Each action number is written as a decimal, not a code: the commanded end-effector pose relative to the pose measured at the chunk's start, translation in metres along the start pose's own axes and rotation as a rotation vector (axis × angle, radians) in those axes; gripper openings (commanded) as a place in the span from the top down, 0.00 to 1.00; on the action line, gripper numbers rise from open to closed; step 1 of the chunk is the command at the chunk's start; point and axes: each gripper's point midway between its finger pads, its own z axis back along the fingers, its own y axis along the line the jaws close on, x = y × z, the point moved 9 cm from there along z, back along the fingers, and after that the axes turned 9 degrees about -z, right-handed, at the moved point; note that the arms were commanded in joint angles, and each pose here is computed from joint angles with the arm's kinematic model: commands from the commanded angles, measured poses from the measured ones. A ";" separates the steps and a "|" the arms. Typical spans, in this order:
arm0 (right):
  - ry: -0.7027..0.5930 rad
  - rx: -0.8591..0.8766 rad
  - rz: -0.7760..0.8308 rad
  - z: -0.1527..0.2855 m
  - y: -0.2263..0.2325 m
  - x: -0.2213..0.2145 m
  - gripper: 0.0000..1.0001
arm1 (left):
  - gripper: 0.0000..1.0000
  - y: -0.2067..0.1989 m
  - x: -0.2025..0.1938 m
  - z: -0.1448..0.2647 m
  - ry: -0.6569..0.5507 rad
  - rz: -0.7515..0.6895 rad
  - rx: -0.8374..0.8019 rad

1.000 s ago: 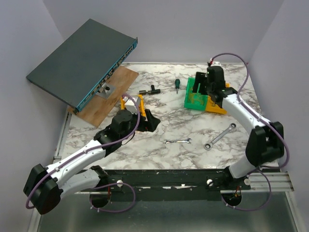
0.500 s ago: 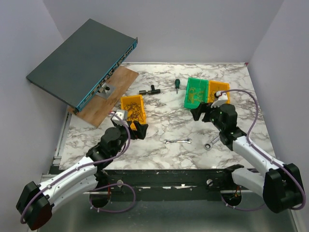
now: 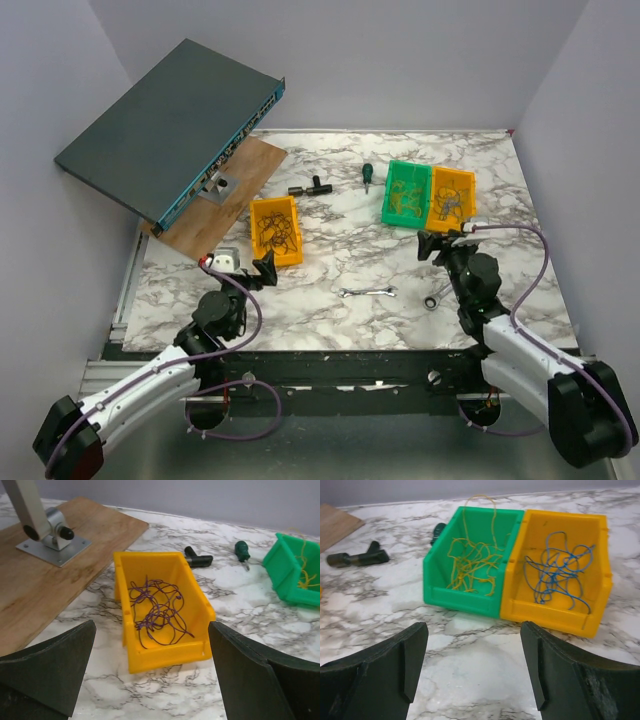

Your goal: Untangle the cables

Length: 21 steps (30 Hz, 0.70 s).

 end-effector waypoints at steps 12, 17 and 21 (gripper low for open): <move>-0.185 -0.225 0.087 -0.027 -0.034 -0.018 0.16 | 0.02 0.061 0.008 -0.044 -0.079 -0.317 0.250; -0.142 -0.239 0.091 -0.046 -0.048 -0.031 0.16 | 0.04 0.077 0.001 -0.056 -0.079 -0.368 0.259; -0.099 -0.228 0.038 -0.058 -0.063 -0.038 0.18 | 0.05 0.086 0.005 -0.076 -0.051 -0.375 0.211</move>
